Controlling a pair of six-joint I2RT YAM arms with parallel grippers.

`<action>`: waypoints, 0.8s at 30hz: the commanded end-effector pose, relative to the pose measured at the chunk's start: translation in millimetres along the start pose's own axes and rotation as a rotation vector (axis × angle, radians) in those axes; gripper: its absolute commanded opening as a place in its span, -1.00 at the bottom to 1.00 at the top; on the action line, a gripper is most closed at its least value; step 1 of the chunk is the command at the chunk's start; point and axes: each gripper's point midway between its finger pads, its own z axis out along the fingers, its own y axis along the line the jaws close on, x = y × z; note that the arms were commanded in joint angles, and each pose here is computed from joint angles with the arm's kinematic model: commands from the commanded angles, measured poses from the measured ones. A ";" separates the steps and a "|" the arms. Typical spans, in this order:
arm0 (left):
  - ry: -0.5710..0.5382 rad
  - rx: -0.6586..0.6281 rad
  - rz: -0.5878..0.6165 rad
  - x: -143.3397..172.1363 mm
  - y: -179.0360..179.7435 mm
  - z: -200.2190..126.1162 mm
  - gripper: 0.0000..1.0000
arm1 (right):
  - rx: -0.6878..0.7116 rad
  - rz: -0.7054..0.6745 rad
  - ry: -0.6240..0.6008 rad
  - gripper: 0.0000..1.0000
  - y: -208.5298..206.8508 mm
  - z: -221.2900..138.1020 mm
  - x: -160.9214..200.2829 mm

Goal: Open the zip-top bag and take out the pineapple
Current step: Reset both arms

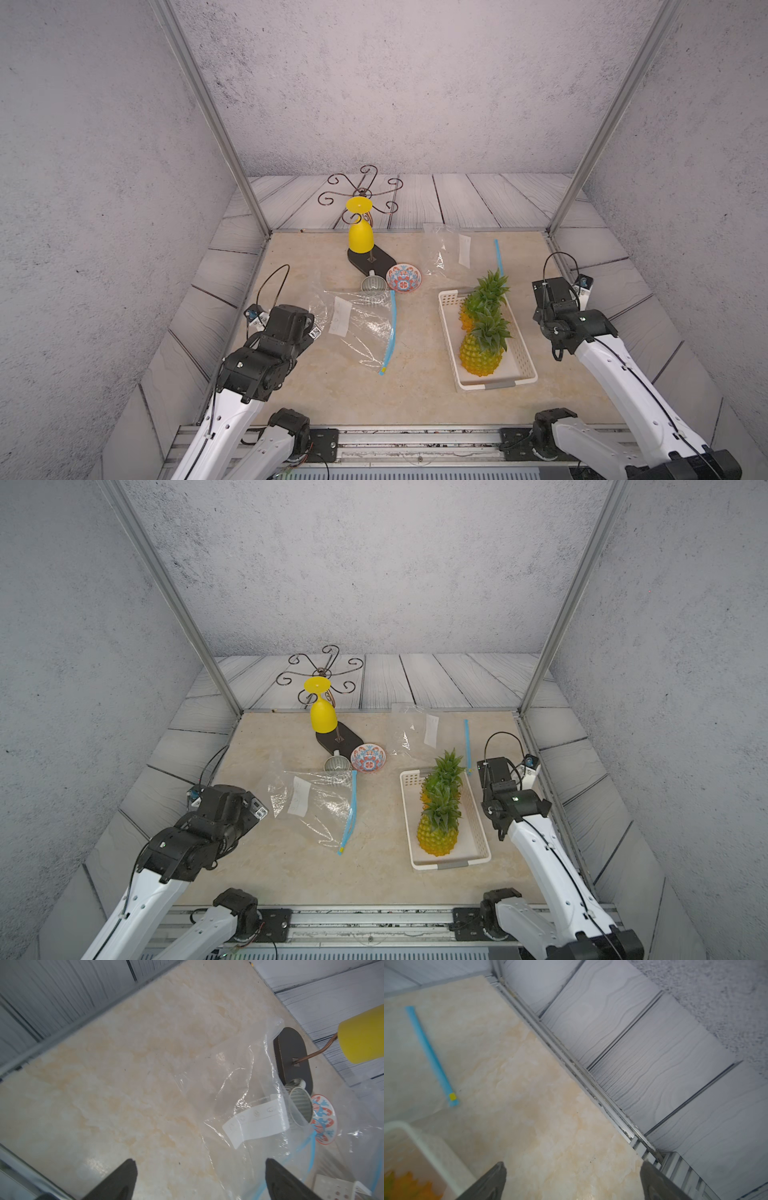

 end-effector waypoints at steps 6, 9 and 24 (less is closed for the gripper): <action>-0.400 -0.096 0.470 -41.2 -16.1 51.1 0.95 | -0.139 -0.021 -0.237 0.98 50.6 52.4 11.0; -0.513 -0.103 0.562 -46.3 -26.0 72.7 0.95 | -0.168 -0.042 -0.277 0.98 59.2 62.3 21.1; -0.479 0.074 0.521 -68.8 -50.9 188.6 0.95 | -0.463 -0.158 -0.472 0.98 142.8 76.9 13.4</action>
